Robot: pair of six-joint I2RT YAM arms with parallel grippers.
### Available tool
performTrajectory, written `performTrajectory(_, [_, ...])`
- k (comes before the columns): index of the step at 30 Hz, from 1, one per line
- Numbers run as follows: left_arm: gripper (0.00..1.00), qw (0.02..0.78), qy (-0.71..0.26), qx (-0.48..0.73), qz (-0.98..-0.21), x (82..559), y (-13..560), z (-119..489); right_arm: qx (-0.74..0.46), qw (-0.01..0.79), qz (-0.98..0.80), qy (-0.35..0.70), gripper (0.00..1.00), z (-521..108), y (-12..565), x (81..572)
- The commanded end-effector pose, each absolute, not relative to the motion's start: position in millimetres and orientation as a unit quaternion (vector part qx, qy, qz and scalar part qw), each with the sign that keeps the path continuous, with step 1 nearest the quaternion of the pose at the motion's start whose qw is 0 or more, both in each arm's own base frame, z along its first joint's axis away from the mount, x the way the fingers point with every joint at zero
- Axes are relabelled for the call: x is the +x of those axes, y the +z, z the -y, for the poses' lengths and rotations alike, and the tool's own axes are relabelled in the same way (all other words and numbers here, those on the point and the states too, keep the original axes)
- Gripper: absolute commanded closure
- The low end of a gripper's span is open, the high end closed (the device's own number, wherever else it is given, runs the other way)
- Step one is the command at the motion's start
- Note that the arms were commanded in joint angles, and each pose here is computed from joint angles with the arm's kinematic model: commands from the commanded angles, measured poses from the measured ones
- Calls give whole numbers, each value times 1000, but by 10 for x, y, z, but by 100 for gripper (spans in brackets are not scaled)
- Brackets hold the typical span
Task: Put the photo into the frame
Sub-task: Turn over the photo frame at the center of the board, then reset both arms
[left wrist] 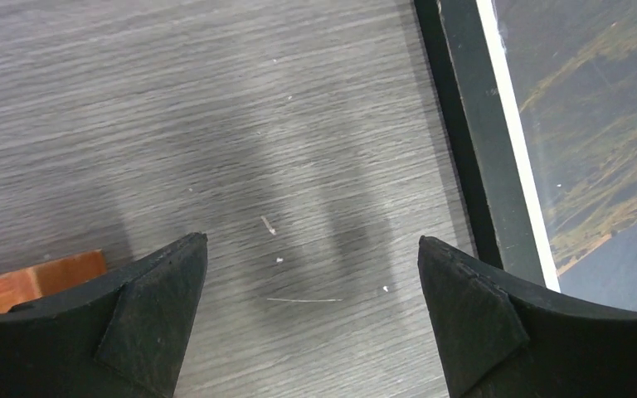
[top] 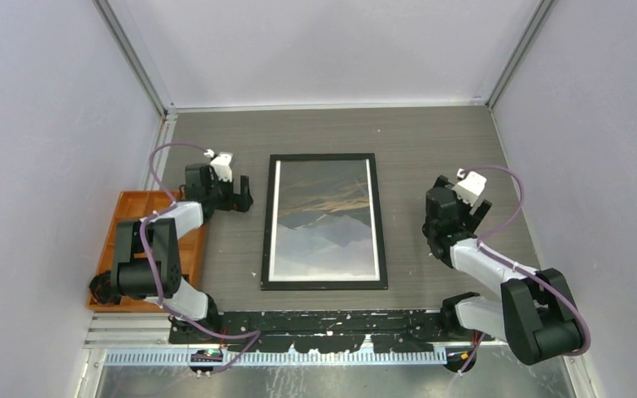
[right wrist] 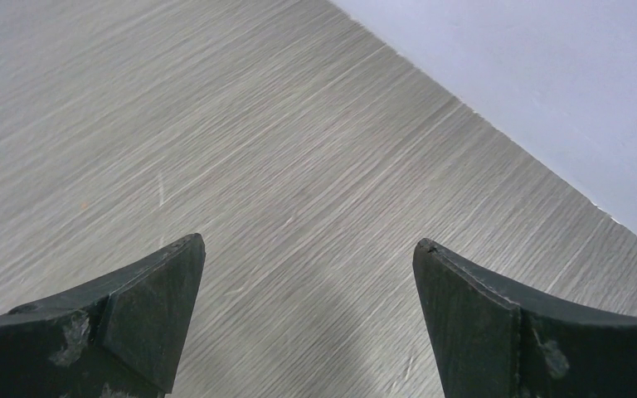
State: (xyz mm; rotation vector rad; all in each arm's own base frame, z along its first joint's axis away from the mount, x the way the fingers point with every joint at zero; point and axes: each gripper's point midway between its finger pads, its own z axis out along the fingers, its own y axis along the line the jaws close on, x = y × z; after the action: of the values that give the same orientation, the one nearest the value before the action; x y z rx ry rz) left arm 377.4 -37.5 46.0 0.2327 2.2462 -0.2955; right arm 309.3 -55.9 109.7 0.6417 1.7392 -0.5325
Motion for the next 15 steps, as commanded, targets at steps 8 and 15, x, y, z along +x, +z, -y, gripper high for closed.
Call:
performTrajectory(8, [0,628,-56,59,-774,3838,992,154,344,622,-666,-227,0,889,1140,3273])
performTrajectory(15, [0,613,-72,58,-785,3885,738,165,296,628,-687,-213,0,802,1025,3501])
